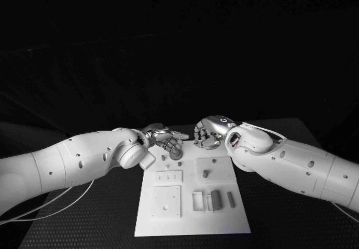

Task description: Assemble the parts on the task board

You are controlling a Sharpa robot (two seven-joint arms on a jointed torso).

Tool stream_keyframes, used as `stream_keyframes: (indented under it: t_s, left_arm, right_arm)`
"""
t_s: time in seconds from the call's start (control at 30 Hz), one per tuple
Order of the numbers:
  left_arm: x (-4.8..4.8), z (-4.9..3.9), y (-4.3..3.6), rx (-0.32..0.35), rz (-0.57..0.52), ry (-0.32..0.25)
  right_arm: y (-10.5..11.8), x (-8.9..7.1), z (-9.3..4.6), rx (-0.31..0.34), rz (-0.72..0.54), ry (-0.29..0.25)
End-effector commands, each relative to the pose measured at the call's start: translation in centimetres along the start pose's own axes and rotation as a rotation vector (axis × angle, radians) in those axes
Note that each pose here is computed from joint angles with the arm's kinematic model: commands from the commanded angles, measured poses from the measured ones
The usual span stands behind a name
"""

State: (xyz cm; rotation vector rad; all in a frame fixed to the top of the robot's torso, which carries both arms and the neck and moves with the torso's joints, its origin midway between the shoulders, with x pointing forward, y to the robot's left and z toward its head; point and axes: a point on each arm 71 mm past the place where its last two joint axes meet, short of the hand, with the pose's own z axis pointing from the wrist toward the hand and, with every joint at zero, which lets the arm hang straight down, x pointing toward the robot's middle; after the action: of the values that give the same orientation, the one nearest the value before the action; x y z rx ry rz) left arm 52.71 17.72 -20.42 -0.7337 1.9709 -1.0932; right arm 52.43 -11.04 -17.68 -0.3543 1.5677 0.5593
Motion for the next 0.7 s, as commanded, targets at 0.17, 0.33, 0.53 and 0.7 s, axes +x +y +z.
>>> stream_keyframes:
  t_s: [0.17, 0.33, 0.53, 0.7]
  left_arm:
    - [0.53, 0.07, -0.39, 0.020, -0.017, -0.002]
    - [0.78, 0.21, -0.69, 0.036, 0.035, -0.013]
    - [1.07, 0.39, -0.92, 0.032, 0.141, -0.034]
    - [1.16, 0.31, -0.88, 0.018, 0.154, -0.047]
  right_arm:
    - [0.8, 0.3, 0.2, 0.009, -0.038, 0.018]
    - [1.4, 0.4, 0.3, -0.004, -0.038, 0.033]
    - [2.1, 0.4, 0.4, -0.016, -0.043, 0.038]
    - [1.9, 0.5, 0.4, -0.011, -0.053, 0.045]
